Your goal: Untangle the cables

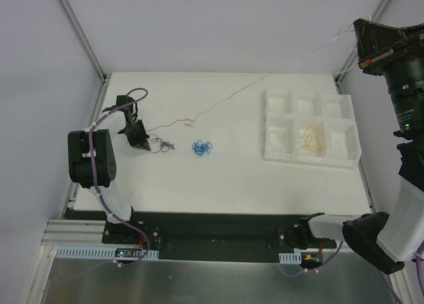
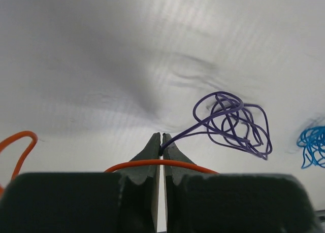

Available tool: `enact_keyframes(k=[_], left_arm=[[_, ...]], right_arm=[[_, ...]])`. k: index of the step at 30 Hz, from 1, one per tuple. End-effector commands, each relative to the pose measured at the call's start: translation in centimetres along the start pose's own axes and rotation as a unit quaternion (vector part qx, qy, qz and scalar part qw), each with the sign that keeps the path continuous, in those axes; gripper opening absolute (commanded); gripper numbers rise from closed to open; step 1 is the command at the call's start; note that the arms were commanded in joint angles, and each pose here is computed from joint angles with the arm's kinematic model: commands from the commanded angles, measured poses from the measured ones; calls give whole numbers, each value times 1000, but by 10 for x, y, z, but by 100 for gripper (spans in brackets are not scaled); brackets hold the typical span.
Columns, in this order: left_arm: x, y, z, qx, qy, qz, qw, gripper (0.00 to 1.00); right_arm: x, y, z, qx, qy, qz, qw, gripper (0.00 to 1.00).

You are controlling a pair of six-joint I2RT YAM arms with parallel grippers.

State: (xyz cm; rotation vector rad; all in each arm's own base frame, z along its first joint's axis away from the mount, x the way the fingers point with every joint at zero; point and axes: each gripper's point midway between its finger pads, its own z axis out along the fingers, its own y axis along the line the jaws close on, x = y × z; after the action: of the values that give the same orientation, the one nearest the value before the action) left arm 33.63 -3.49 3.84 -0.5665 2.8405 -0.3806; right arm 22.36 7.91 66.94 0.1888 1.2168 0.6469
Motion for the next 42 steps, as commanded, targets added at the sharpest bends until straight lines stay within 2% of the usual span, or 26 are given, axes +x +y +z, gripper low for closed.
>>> enact_keyframes(k=[1, 5, 15, 20, 23, 27, 35, 42], left_arm=[[-12, 28, 1, -32, 14, -34, 999, 0], [-24, 41, 1, -52, 11, -43, 998, 0], [-64, 65, -17, -79, -21, -59, 995, 0], [-68, 85, -12, -89, -10, -86, 992, 0], [-70, 98, -10, -86, -3, -110, 990, 0], [-76, 108, -10, -85, -5, -122, 989, 0], [-64, 66, -20, -5, 10, -121, 993, 0], [-29, 12, -34, 46, 23, -54, 997, 0]], right_arm=[[-33, -5, -24, 17, -53, -28, 998, 0], [-39, -15, -41, 40, -60, -44, 996, 0], [-25, -37, -67, 79, -20, -96, 992, 0], [-44, -39, -82, 87, -42, -127, 987, 0], [-56, -53, -95, 125, -58, -155, 978, 0], [-54, -65, -102, 145, -51, -177, 972, 0], [-7, -69, -81, 132, 17, -157, 979, 0], [42, -84, -54, 146, 82, -183, 969, 0]])
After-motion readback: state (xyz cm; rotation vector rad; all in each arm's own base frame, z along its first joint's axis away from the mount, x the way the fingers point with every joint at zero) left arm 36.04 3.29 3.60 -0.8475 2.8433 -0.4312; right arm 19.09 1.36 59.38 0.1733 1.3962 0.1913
